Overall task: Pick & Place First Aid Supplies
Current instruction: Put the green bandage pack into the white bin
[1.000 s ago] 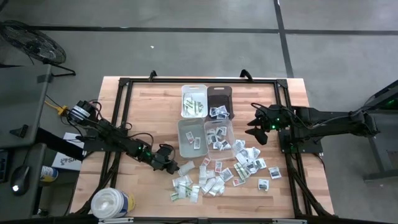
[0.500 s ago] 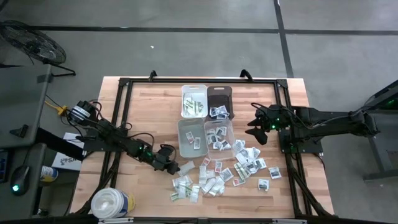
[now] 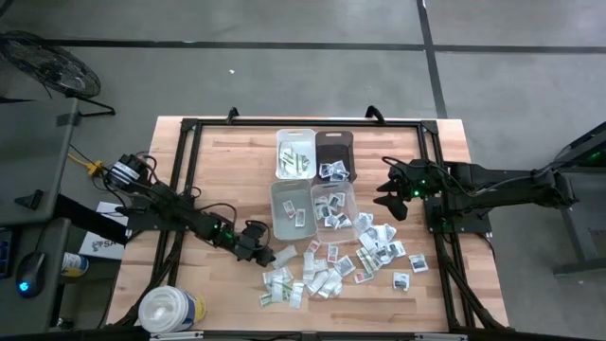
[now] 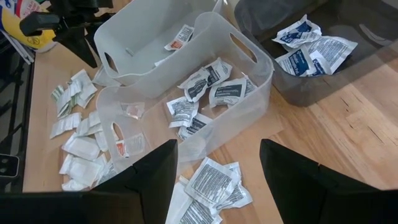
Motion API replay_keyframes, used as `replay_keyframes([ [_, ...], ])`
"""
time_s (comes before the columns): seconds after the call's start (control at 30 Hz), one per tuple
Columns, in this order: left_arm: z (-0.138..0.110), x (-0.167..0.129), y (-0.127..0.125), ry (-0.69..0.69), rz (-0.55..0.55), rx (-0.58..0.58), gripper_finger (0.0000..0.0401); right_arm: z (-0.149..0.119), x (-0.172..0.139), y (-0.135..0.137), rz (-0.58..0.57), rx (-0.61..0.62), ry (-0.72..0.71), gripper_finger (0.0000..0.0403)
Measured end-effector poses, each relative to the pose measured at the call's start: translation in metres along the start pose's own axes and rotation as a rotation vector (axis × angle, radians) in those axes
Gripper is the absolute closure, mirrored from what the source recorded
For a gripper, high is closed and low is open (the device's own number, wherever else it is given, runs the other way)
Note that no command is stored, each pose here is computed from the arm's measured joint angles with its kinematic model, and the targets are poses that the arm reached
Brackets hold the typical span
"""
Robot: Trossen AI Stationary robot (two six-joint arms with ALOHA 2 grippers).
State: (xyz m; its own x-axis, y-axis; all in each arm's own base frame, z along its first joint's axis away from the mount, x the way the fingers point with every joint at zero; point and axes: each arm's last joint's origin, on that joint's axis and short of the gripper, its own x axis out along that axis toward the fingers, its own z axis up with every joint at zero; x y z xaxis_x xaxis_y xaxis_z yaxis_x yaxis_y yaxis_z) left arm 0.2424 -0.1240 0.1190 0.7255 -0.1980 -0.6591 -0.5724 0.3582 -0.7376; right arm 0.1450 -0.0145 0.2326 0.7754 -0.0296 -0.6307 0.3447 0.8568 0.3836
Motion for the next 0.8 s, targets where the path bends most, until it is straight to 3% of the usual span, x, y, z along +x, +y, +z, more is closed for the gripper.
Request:
replay_keyframes([
  [0.43, -0.0019, 0.0100, -0.0032, 0.013, -0.002, 0.000, 0.0261, -0.0001, 0.0001, 0.0000, 0.001, -0.004, 0.001, 0.0181],
  [0.8, -0.0023, 0.0100, -0.0017, 0.025, 0.009, 0.002, 0.0364, -0.0001, 0.0000, 0.0000, 0.002, -0.013, 0.002, 0.0181],
])
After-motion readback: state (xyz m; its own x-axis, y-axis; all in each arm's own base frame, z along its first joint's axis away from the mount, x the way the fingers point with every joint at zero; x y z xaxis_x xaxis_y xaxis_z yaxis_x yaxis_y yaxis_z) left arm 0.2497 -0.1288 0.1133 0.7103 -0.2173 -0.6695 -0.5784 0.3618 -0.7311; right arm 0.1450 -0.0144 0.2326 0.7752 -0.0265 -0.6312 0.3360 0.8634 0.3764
